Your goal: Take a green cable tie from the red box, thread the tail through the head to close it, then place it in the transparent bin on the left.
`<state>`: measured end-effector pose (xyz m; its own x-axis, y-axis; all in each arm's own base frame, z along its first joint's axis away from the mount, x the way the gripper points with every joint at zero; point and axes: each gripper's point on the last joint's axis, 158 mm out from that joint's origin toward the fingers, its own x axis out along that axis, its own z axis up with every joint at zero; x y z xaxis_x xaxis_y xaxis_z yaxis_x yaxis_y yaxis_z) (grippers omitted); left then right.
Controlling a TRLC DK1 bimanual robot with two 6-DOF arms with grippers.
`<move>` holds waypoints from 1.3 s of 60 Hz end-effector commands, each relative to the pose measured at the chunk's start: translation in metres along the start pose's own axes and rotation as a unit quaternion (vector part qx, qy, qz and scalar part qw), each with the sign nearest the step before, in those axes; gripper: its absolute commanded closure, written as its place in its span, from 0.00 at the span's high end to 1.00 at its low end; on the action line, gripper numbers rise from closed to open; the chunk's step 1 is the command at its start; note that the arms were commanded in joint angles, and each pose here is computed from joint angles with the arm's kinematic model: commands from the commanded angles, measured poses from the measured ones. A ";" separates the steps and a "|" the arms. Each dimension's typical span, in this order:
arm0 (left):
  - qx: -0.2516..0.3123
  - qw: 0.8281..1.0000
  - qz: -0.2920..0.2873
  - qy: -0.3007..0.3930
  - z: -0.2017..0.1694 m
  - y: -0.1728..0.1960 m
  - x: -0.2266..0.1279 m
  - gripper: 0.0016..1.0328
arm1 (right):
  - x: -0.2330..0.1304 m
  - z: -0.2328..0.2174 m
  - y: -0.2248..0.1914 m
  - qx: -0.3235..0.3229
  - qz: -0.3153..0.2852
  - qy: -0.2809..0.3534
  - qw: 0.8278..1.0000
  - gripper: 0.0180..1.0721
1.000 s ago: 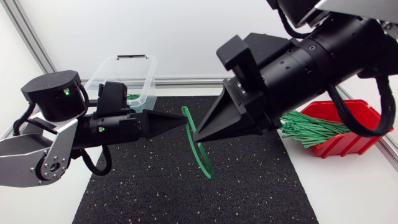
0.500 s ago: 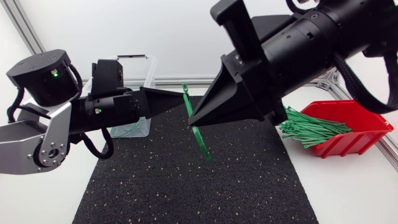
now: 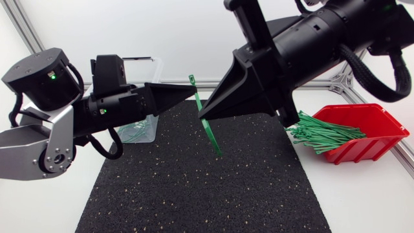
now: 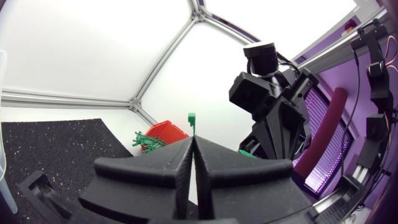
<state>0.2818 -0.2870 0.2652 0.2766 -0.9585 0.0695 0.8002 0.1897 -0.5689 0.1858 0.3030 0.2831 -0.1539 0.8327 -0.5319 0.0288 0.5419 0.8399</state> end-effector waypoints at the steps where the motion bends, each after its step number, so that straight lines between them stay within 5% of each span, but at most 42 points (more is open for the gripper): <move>1: 0.016 1.000 -0.004 0.004 -0.011 -0.001 0.002 0.03 | -0.002 0.002 0.003 0.018 0.005 0.002 1.000 0.05; 19: 0.057 0.998 -0.010 0.006 -0.020 -0.007 0.006 0.03 | -0.009 0.008 0.007 0.017 0.019 -0.007 1.000 0.05; 78: 0.042 0.999 0.009 -0.021 -0.009 0.002 -0.002 0.03 | 0.004 0.031 0.008 0.052 0.039 0.000 0.998 0.05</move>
<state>0.2788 -0.2897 0.2615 0.3053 -0.9476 0.0939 0.8466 0.2250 -0.4823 0.2137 0.3099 0.2921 -0.1319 0.8759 -0.4641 0.0937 0.4771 0.8738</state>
